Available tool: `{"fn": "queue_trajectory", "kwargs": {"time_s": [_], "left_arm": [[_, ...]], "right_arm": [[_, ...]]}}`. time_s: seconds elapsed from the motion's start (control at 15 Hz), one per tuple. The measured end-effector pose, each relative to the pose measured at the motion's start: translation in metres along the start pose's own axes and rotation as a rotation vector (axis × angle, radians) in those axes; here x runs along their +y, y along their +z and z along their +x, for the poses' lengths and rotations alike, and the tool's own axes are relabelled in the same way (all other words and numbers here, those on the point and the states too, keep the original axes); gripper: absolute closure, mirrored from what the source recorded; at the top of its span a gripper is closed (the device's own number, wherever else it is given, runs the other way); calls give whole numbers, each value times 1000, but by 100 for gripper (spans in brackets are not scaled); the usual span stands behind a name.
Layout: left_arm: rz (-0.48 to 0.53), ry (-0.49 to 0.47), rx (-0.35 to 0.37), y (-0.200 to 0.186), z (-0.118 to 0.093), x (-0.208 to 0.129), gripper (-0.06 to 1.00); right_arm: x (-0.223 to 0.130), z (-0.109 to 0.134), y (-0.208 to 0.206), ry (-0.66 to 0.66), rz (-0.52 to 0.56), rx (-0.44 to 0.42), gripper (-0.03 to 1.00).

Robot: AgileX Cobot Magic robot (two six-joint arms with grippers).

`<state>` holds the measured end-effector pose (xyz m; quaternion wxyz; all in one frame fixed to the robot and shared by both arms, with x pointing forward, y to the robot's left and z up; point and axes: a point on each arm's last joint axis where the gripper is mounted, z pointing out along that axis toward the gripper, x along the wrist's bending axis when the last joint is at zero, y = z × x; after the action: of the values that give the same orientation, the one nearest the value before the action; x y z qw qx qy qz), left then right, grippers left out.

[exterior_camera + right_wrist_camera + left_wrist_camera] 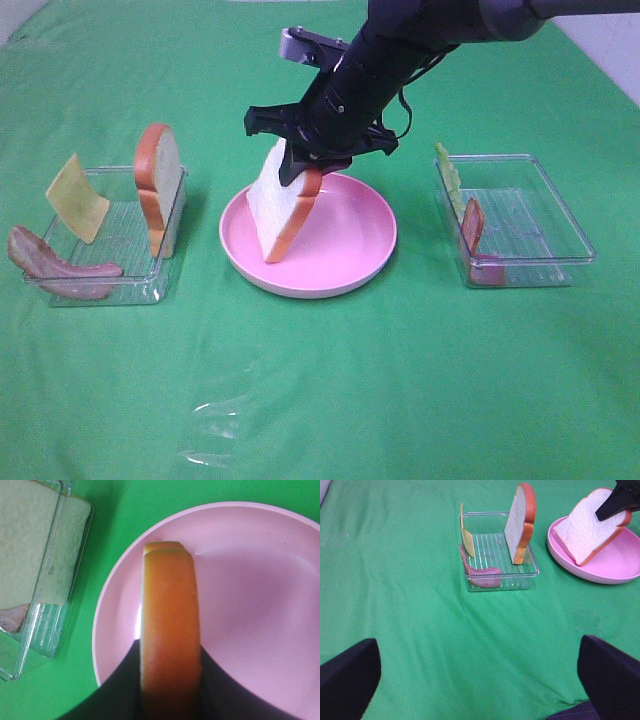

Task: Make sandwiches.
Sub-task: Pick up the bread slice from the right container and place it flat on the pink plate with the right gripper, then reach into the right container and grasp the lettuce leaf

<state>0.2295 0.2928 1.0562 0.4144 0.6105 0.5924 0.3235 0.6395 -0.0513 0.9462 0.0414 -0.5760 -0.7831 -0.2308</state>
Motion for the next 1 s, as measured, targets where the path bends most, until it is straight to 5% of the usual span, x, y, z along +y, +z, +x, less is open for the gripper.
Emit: {"fn": "queue_trajectory", "kwargs": {"time_s": [0.33, 0.4, 0.47, 0.53, 1.0], "left_arm": [[0, 0, 0, 0, 0, 0, -5], [0, 0, 0, 0, 0, 0, -5], [0, 0, 0, 0, 0, 0, -5], [0, 0, 0, 0, 0, 0, -5], [0, 0, 0, 0, 0, 0, -5]], "right_arm": [[0, -1, 0, -8, -1, -8, 69], [0, -2, 0, -17, -1, -17, 54], [-1, -6, 0, -57, 9, -60, 13], [-2, -7, 0, -76, 24, -82, 5], [17, -1, -52, -212, 125, -230, -1]]}}
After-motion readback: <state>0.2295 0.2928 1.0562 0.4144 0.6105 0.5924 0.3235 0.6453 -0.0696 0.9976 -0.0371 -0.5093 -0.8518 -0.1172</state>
